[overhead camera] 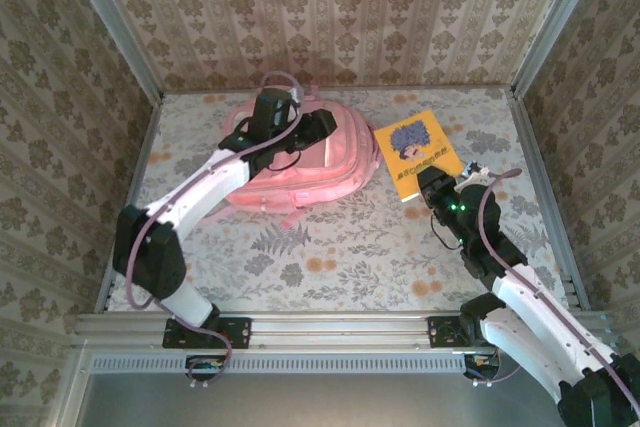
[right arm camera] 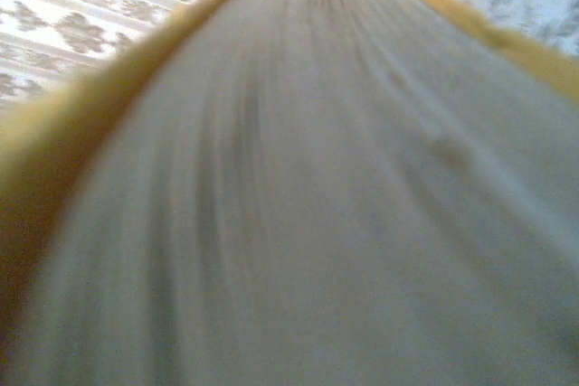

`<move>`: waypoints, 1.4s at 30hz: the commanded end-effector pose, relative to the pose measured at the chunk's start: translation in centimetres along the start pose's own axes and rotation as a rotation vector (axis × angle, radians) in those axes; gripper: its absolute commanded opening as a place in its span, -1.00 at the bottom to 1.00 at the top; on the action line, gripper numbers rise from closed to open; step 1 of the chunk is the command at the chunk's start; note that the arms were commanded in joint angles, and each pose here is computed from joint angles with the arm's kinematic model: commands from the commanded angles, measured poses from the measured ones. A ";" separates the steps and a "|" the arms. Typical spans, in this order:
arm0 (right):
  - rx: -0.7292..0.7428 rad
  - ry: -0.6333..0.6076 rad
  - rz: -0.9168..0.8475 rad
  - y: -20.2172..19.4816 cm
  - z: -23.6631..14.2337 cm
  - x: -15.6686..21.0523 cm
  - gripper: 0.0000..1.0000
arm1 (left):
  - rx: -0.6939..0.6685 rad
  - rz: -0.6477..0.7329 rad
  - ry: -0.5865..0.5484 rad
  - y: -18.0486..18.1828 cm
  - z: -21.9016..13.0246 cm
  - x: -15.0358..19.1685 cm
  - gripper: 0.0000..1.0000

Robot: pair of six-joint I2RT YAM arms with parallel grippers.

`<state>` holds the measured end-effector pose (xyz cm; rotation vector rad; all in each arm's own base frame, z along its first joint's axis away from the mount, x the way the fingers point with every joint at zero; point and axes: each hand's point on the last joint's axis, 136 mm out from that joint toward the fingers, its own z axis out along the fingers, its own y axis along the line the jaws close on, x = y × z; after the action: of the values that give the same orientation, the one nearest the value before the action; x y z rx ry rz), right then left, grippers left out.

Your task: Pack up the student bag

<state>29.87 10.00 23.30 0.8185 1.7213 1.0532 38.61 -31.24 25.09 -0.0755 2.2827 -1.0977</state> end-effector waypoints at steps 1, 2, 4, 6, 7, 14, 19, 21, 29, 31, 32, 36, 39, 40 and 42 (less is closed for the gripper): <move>-0.075 0.071 -0.038 1.3 -0.5 0.9 -1.00 | -0.087 0.064 0.159 3.8 2.3 2.2 0.06; -0.077 0.078 -0.044 1.3 -0.5 1.1 -1.00 | -0.090 0.068 0.168 3.9 2.8 2.0 0.06; -0.082 0.097 -0.064 1.3 -0.6 1.3 -1.00 | -0.096 0.082 0.179 4.2 4.0 1.6 0.08; -0.085 0.116 -0.072 1.1 -0.5 1.8 -1.00 | -0.090 0.082 0.189 4.4 5.3 1.4 0.10; -0.084 0.121 -0.074 0.9 -0.5 1.9 -1.00 | -0.089 0.081 0.200 4.5 6.0 1.5 0.10; -0.073 0.146 -0.090 -0.7 -0.2 2.9 -1.00 | -0.060 0.063 0.223 4.7 8.5 1.4 0.09; -0.064 0.157 -0.108 -1.3 0.0 3.2 -1.00 | -0.060 0.092 0.209 4.2 9.0 0.4 0.03; -0.061 0.158 -0.114 -1.4 0.0 3.2 -1.00 | -0.067 0.104 0.215 4.2 9.2 0.2 0.00; -0.064 0.162 -0.123 -1.4 0.3 3.3 -1.00 | -0.086 0.140 0.233 4.5 10.5 -0.2 -0.33; -0.063 0.168 -0.121 -1.5 0.3 3.5 -1.00 | -0.106 0.147 0.247 5.0 10.9 -0.2 -0.41; -0.061 0.171 -0.118 -1.7 0.4 3.6 -1.00 | -0.118 0.149 0.261 5.3 11.1 -0.1 -0.47; -0.058 0.170 -0.119 -1.8 0.3 3.5 -1.00 | -0.140 0.149 0.315 6.2 11.9 0.8 -0.83; -0.038 0.167 -0.144 -1.8 -0.1 3.3 -1.00 | -0.123 0.155 0.321 5.7 11.5 0.8 -1.00; -0.025 0.165 -0.162 -1.7 -0.3 3.0 -1.00 | -0.098 0.163 0.317 5.0 11.1 0.6 -1.00; 0.017 0.171 -0.200 -1.7 -0.6 2.6 -1.00 | -0.059 0.177 0.304 3.7 9.9 0.1 -1.00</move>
<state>27.95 11.65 17.26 0.6590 1.9746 1.0199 45.56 -35.61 14.52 0.2036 2.5835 -0.9394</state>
